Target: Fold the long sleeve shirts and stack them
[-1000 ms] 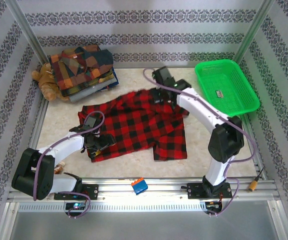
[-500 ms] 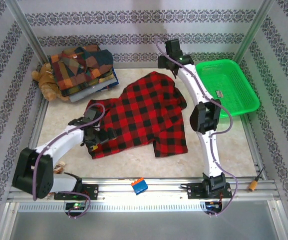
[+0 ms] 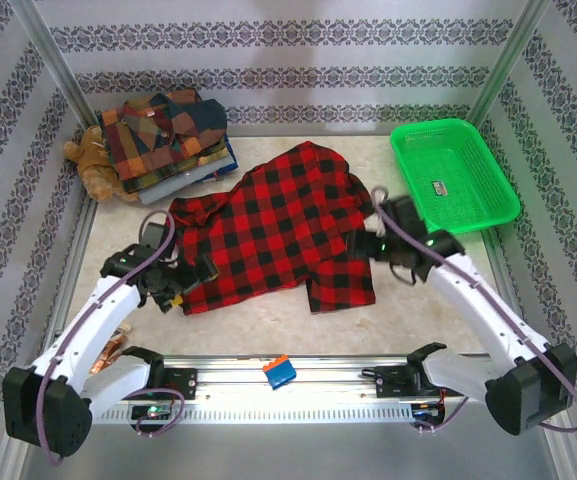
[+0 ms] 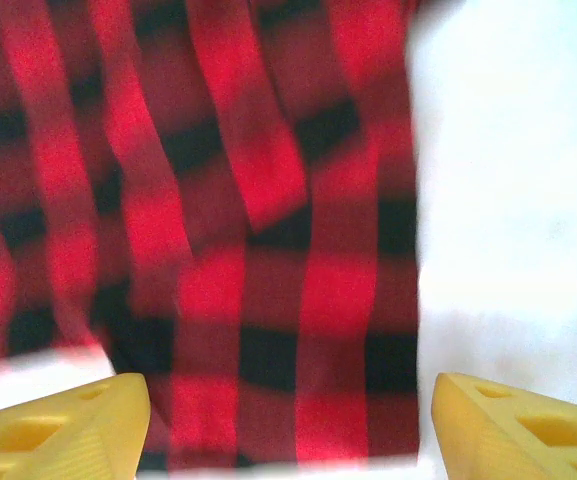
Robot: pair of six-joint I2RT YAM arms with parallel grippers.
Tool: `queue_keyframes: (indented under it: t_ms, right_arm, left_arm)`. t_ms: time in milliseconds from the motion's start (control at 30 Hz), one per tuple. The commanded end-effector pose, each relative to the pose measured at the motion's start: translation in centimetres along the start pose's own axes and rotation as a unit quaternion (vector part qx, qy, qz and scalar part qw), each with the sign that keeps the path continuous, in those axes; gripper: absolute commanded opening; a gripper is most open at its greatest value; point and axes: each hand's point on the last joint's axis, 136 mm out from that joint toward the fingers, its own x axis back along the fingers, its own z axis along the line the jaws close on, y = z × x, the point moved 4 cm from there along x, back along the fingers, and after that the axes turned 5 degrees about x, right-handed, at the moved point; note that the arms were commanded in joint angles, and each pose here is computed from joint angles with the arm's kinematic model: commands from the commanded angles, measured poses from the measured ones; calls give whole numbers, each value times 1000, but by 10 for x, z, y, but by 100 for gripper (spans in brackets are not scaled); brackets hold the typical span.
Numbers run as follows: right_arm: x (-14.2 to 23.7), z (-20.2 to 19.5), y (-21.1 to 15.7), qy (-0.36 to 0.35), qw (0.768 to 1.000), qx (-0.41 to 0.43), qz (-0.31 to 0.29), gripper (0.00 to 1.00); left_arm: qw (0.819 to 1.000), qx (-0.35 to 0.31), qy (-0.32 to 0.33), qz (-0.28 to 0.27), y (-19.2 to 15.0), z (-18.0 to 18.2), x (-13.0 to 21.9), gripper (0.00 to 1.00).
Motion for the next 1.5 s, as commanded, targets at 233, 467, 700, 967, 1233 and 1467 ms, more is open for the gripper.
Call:
queue_keyframes:
  t_ms: [233, 467, 700, 967, 1233, 1467]
  right_arm:
    - [-38, -26, -75, -29, 989, -107, 97, 74]
    - [-47, -44, -72, -39, 983, -156, 90, 74]
    - [-77, -35, -65, -8, 980, -161, 121, 63]
    - [-76, -67, -82, -107, 968, -179, 142, 7]
    - [-46, -70, -103, -100, 966, -209, 117, 0]
    - [-51, -53, -75, -39, 980, -173, 90, 59]
  left_arm:
    - [995, 97, -12, 0, -6, 22, -31, 94]
    - [991, 133, -8, -22, -2, 41, -60, 79]
    - [991, 122, -15, -55, 14, 36, -73, 38]
    - [990, 111, 28, -77, 19, 56, -58, 11]
    - [989, 121, 24, -87, 13, 68, -45, 7]
    - [988, 125, 2, -93, 16, 61, -40, 6]
